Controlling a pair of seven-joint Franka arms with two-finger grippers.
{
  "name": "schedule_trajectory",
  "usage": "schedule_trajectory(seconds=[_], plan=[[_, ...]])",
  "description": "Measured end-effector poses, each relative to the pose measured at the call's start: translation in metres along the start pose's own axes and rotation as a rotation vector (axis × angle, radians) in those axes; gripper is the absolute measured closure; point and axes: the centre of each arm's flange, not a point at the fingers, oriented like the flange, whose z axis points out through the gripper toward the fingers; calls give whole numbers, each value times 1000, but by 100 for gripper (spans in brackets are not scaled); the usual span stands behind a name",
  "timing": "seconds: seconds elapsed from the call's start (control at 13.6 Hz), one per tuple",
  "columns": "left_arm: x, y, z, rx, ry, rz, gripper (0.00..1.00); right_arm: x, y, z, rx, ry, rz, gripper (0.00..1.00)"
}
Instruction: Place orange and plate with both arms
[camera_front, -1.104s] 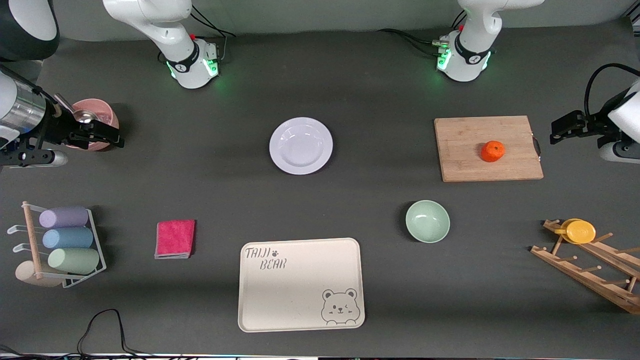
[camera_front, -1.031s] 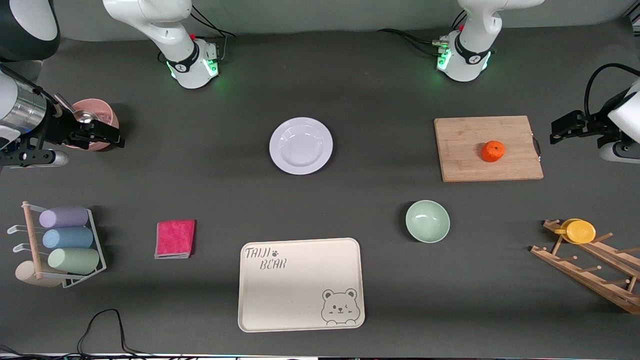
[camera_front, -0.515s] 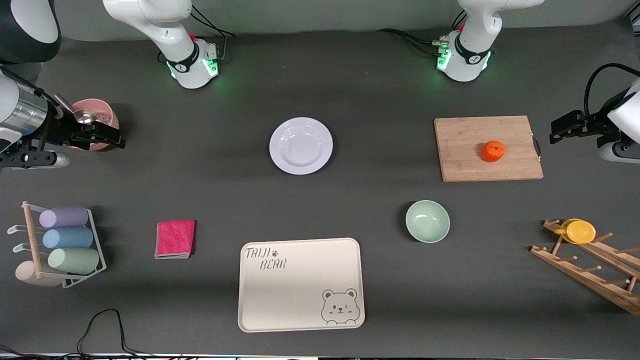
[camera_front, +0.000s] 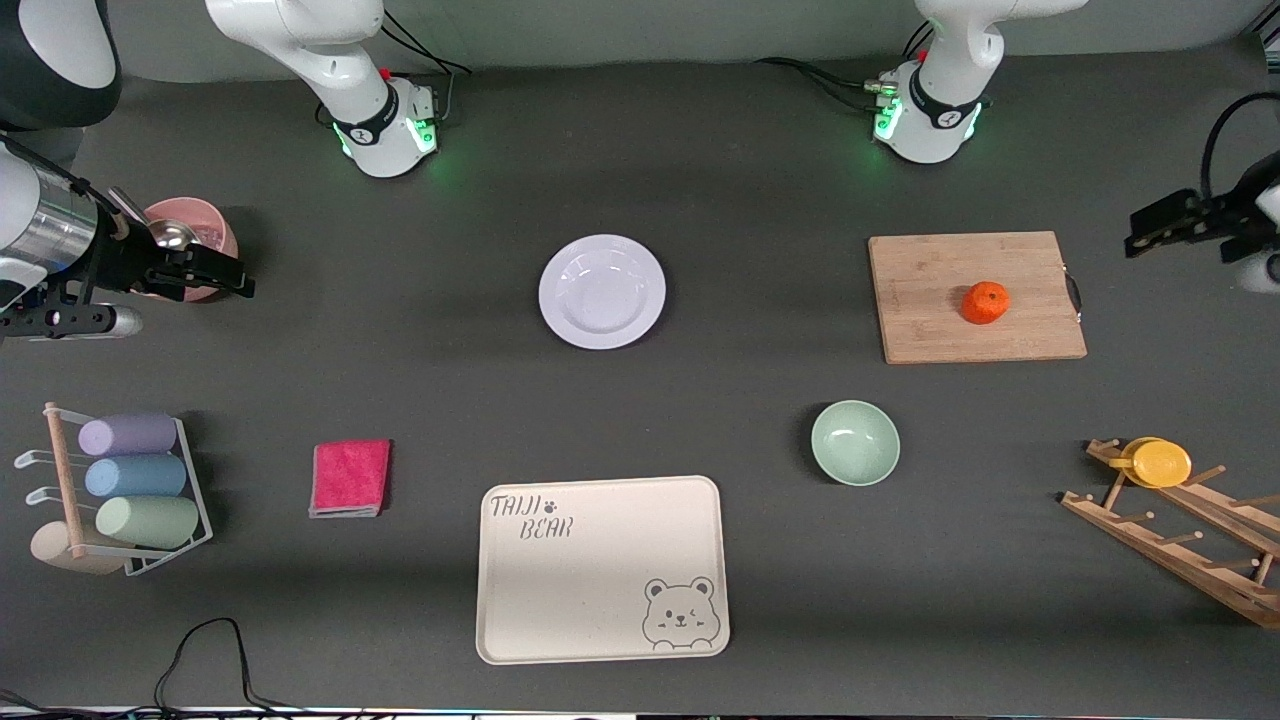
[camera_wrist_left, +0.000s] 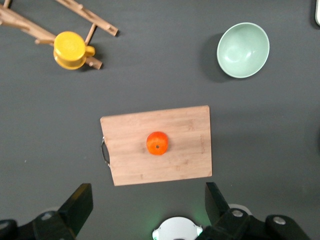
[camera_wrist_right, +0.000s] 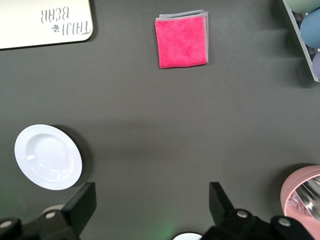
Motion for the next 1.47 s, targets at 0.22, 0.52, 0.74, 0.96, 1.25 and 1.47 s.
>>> schedule_trajectory(seconds=[0.22,0.52,0.74,0.96,1.25,1.47], plan=[[-50,-6,4,-3,-2,-24,0,0,0,-1,1,3,0,0],[-115,-7,39,-10,-9,-45,0,1,8,-6,3,13,14,0],[-137,-5,47,0,8,-46,0,6,23,-12,8,26,41,0],[-130,-6,67,4,24,-45,0,23,35,-5,9,18,62,0],[-113,-7,138,6,35,-40,0,58,44,8,7,7,77,0],[-100,-7,201,8,37,-35,0,81,49,19,6,-2,85,0]])
